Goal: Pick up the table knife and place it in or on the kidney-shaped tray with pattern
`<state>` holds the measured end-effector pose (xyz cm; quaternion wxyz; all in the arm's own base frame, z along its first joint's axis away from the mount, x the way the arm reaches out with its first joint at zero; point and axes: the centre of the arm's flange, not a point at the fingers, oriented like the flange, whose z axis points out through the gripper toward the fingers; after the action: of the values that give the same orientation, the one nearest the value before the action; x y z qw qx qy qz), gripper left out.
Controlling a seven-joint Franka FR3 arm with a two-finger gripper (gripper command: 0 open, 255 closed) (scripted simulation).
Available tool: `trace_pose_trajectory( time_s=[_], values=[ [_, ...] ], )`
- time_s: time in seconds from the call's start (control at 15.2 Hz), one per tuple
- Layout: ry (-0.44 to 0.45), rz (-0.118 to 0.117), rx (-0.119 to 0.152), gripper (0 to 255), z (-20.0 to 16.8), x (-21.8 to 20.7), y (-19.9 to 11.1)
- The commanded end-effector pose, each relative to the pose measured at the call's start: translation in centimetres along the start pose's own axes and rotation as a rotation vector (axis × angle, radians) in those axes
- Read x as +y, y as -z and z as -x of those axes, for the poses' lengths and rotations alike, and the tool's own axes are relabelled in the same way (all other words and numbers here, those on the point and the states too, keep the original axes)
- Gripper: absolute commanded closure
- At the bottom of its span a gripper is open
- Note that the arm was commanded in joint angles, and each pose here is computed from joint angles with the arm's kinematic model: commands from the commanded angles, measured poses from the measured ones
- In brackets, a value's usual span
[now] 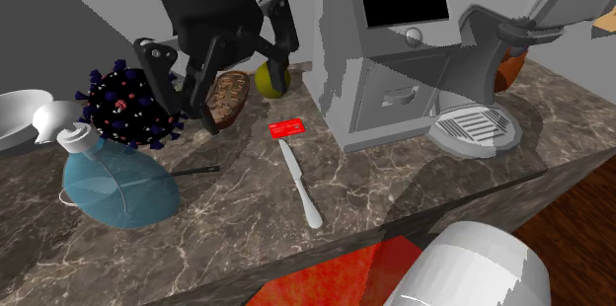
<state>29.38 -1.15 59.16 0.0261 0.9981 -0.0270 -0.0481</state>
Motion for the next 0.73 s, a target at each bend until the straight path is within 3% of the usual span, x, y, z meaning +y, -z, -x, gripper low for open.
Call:
trace_pose_trajectory(
  time_s=[0.0, 0.66],
  values=[
    [0.0, 0.0, 0.0, 0, 0.0, 0.0, 0.0],
    [-0.219, -0.053, 0.045, 0, -2.7, 5.7, -11.8]
  ],
)
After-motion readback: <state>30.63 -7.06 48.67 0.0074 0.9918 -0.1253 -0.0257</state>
